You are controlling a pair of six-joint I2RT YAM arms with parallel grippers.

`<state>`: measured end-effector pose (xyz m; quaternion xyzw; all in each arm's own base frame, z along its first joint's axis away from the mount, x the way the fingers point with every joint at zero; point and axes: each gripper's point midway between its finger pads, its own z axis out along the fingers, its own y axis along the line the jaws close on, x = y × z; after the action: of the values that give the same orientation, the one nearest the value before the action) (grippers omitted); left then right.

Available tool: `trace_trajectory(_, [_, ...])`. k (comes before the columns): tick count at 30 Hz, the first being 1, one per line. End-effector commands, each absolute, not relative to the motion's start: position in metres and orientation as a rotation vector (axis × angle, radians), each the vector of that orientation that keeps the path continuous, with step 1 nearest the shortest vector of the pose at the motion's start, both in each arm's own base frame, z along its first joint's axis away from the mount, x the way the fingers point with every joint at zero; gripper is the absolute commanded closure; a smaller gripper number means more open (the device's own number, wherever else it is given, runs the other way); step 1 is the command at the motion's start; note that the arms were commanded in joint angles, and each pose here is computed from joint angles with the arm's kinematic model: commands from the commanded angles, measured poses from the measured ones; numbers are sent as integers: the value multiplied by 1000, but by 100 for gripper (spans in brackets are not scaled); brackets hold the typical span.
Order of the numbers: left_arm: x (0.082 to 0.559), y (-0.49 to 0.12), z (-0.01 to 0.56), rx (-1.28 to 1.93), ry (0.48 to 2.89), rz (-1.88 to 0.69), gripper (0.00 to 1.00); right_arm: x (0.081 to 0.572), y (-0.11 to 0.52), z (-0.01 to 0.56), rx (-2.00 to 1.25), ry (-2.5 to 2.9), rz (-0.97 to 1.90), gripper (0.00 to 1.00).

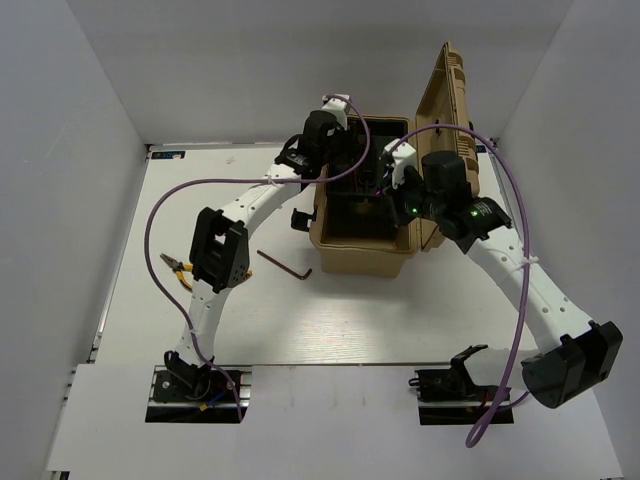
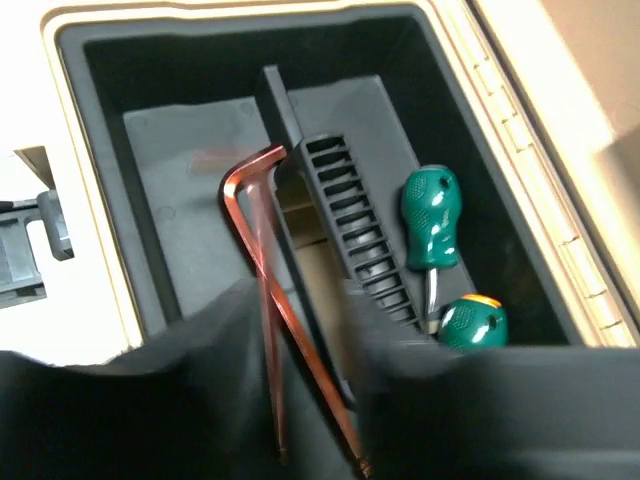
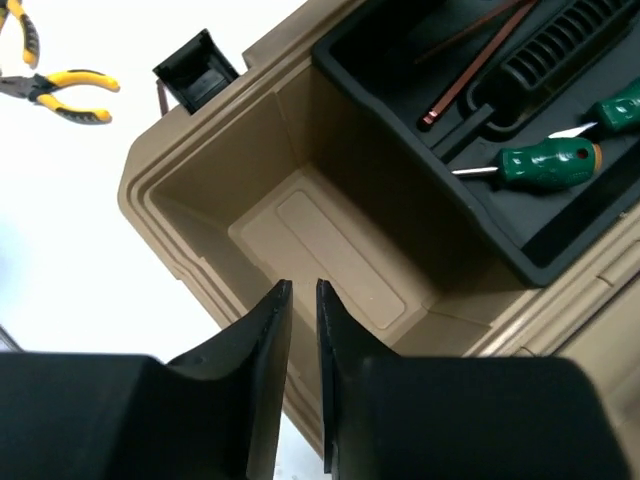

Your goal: Sort the tools into containers

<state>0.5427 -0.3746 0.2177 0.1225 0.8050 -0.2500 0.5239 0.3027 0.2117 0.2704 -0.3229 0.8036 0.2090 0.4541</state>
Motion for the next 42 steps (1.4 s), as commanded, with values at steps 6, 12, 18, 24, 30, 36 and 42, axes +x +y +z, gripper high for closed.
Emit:
trace_trajectory(6, [520, -355, 350, 275, 1706, -622, 26, 273, 247, 267, -1065, 1877, 765, 61])
trace_trajectory(12, [452, -240, 356, 32, 1731, -359, 88, 253, 286, 256, -1295, 1817, 903, 66])
trace_trajectory(18, [320, -64, 321, -327, 1685, 64, 87, 234, 359, 242, -1507, 1832, 854, 94])
trace_trajectory(24, [232, 16, 261, -561, 1705, 234, 29, 244, 428, 208, -1513, 1972, 663, 77])
trace_trajectory(30, [202, 35, 270, -614, 1580, 113, 51, 283, 475, 148, -1449, 2080, 379, 58])
trace_trajectory(36, [197, 27, 265, -529, 1580, 37, 44, 303, 475, 113, -1414, 2105, 239, 55])
trace_trajectory(42, [201, 15, 266, -464, 1591, -5, 40, 304, 465, 87, -1432, 2169, 234, 50])
